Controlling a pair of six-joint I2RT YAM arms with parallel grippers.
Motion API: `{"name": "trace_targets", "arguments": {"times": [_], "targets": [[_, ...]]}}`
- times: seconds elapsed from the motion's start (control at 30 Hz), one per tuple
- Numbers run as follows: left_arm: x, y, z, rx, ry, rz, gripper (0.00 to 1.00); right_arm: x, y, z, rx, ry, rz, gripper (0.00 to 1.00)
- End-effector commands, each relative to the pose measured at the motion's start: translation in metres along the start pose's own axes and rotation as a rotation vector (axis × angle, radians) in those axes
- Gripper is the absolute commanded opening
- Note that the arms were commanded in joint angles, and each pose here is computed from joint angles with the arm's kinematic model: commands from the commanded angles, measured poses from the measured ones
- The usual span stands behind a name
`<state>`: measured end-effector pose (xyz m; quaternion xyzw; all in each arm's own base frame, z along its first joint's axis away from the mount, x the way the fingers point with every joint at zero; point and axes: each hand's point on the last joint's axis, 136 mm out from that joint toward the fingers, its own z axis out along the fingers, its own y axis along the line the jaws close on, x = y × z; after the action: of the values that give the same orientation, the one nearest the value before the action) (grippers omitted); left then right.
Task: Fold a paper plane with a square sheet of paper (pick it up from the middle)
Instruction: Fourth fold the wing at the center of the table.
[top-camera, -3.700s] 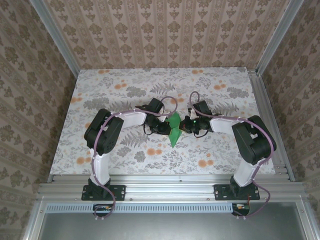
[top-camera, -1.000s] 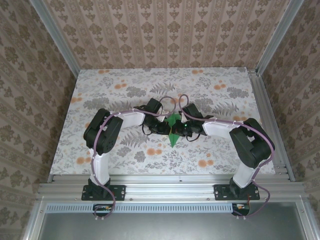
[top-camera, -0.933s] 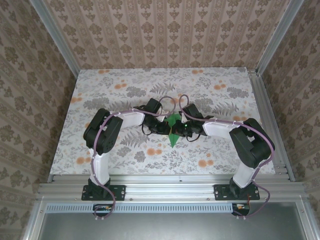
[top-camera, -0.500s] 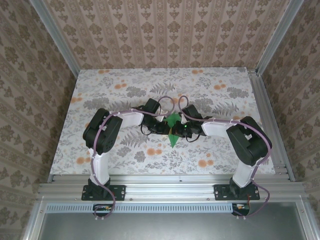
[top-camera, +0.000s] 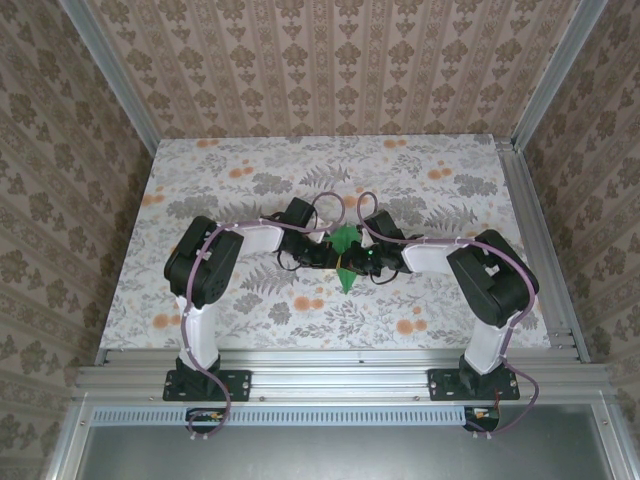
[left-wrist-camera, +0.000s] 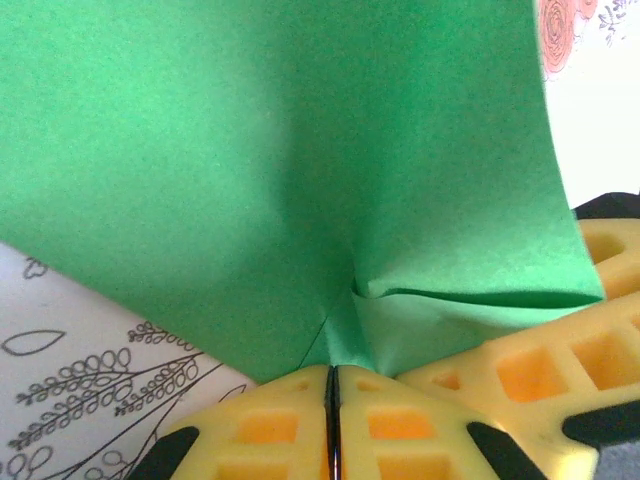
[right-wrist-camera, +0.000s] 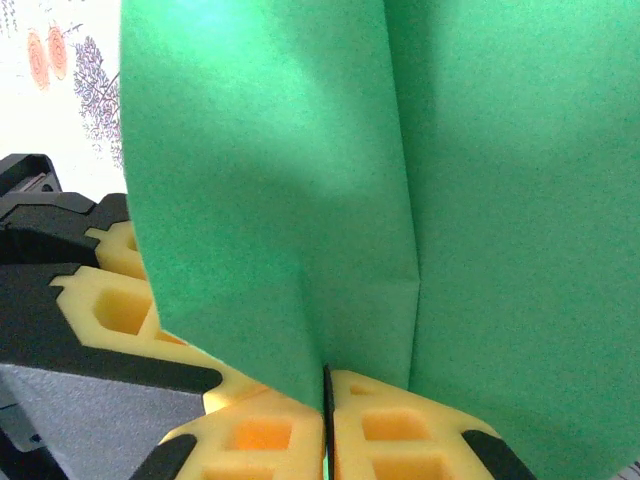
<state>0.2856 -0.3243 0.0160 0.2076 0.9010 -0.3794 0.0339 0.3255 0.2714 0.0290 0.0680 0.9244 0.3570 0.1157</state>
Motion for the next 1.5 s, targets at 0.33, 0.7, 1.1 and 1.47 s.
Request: {"name": "trace_targets", "arguments": {"times": [0.33, 0.7, 1.1, 1.47], "targets": [[0.071, 0.074, 0.017, -0.201, 0.167, -0.203, 0.1, 0.007, -0.015, 0.01, -0.007, 0.018, 0.048, 0.13], [0.07, 0.073, 0.016, -0.182, 0.155, -0.211, 0.07, 0.008, -0.018, 0.015, -0.025, 0.017, 0.075, 0.13], [0.071, 0.071, 0.015, -0.168, 0.148, -0.223, 0.07, 0.001, -0.024, 0.016, -0.044, -0.018, 0.133, 0.14], [0.07, 0.069, 0.014, -0.162, 0.142, -0.221, 0.06, -0.002, -0.027, 0.02, -0.069, -0.038, 0.191, 0.14]]}}
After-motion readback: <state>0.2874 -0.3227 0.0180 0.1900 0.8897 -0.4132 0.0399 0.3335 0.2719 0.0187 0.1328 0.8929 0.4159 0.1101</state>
